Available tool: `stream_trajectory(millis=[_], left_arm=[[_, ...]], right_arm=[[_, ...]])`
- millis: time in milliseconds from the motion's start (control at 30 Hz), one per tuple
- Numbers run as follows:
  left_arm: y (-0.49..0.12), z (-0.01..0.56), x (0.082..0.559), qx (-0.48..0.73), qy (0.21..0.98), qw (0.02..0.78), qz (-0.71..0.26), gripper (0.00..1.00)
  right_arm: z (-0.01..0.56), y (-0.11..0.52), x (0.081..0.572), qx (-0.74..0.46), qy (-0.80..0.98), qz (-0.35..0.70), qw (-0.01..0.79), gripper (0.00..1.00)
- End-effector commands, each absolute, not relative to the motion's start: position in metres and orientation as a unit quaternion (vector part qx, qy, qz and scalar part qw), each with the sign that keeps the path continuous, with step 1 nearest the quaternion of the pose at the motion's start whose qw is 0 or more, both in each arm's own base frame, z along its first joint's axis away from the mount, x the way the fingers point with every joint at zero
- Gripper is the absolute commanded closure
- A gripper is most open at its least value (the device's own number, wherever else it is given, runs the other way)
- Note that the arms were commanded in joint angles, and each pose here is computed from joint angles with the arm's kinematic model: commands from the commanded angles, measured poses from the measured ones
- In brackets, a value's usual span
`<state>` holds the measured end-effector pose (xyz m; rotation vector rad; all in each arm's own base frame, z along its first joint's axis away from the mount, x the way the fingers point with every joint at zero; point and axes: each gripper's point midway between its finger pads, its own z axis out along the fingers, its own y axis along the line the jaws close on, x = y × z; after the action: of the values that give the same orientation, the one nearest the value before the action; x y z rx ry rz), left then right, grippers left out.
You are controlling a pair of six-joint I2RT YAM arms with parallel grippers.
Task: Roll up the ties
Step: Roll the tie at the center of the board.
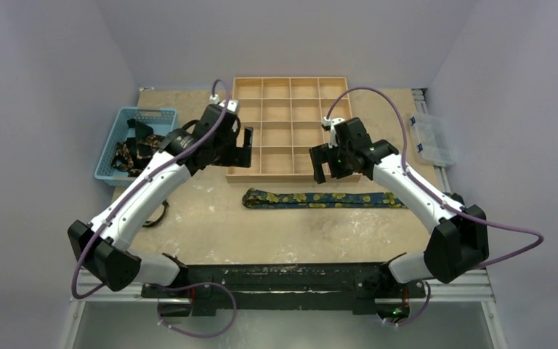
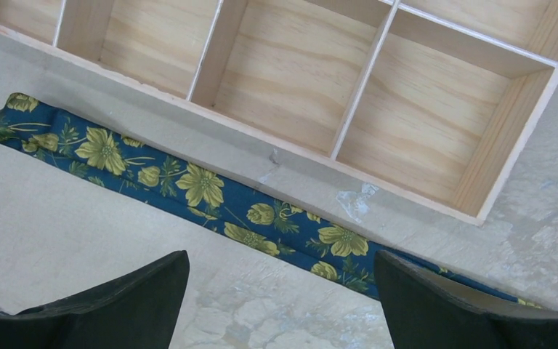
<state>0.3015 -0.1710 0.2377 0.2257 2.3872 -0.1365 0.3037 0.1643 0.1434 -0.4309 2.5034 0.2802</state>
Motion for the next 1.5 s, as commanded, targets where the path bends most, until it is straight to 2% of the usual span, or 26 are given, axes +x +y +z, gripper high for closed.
stream_trajectory(millis=[0,167,500,700,1000,1167,1300,1433,1467], left_arm=[[-0.174,0.227,0.263,-0.079,0.937,0.308,-0.147,0.00],[-0.185,0.180,0.253,-0.186,0.929,0.264,-0.178,0.01],[-0.206,0.128,0.280,-0.161,0.947,0.243,-0.134,0.39],[-0.210,0.104,0.286,-0.159,0.957,0.222,-0.100,0.41],[-0.212,0.080,0.292,-0.137,0.966,0.206,-0.076,0.55],[-0.211,0.075,0.294,-0.132,0.968,0.205,-0.065,0.60],[-0.207,0.068,0.293,-0.132,0.971,0.194,-0.048,0.76],[-0.206,0.066,0.288,-0.134,0.974,0.179,-0.043,0.99],[-0.207,0.070,0.288,-0.134,0.973,0.182,-0.049,1.00]], right_arm=[[0.168,0.164,0.312,-0.137,0.929,0.111,0.325,0.02],[0.164,0.166,0.308,-0.140,0.931,0.118,0.317,0.02],[0.157,0.164,0.298,-0.145,0.935,0.120,0.302,0.02],[0.156,0.160,0.296,-0.144,0.936,0.114,0.302,0.02],[0.153,0.159,0.294,-0.145,0.938,0.112,0.295,0.02],[0.152,0.159,0.293,-0.146,0.938,0.110,0.295,0.02],[0.152,0.159,0.294,-0.147,0.938,0.110,0.295,0.02],[0.152,0.159,0.294,-0.148,0.938,0.110,0.294,0.02],[0.152,0.159,0.294,-0.149,0.938,0.110,0.294,0.02]])
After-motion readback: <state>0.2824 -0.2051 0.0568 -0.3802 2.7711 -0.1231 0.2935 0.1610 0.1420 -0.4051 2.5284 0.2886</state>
